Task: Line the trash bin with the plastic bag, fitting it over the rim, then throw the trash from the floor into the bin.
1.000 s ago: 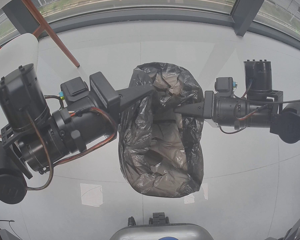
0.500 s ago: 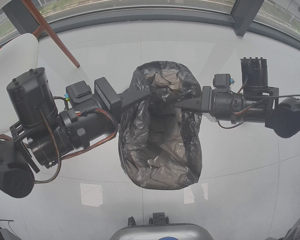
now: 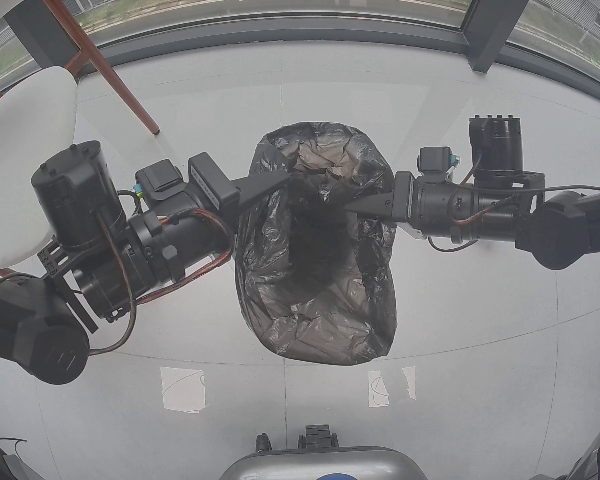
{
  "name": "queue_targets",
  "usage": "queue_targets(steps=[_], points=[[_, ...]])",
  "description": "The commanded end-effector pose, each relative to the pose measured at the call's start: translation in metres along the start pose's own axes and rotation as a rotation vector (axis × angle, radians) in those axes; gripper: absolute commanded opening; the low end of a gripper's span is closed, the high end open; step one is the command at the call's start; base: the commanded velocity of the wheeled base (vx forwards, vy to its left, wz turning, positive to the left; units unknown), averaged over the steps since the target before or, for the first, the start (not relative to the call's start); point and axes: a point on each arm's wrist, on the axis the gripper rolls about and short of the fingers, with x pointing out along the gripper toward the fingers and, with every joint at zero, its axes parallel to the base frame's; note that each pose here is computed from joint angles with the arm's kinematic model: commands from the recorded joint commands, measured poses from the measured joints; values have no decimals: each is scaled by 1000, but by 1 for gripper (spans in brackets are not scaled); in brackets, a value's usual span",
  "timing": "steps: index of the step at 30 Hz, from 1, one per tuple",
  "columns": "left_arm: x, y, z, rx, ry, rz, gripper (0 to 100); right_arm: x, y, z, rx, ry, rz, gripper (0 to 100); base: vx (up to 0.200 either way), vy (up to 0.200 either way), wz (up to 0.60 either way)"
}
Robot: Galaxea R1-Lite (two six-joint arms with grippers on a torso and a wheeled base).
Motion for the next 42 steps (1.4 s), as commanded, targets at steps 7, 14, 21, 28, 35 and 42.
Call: queue_targets(steps=[7,14,21,28,35,42], points=[[-2,9,10,4,1,13,0,7,-11,2,-22,2,-17,0,0,0,0],[-5,13,19,12,-27,25,0,10,-15,6,-24,-9,-21,0,0,0,0],[-7,18,26,14,-49,43,0,16,-20,11,-27,-20,-21,0,0,0,0],[-5,27,34,16,-73,63,0,23,-25,18,-33,-37,-20,0,0,0,0],[-7,33,41,19,-62,62,0,28,-30,20,-33,-41,-27,0,0,0,0],[-2,46,47,30,-85,53,0,32,-36,26,-35,-56,-30,0,0,0,0]])
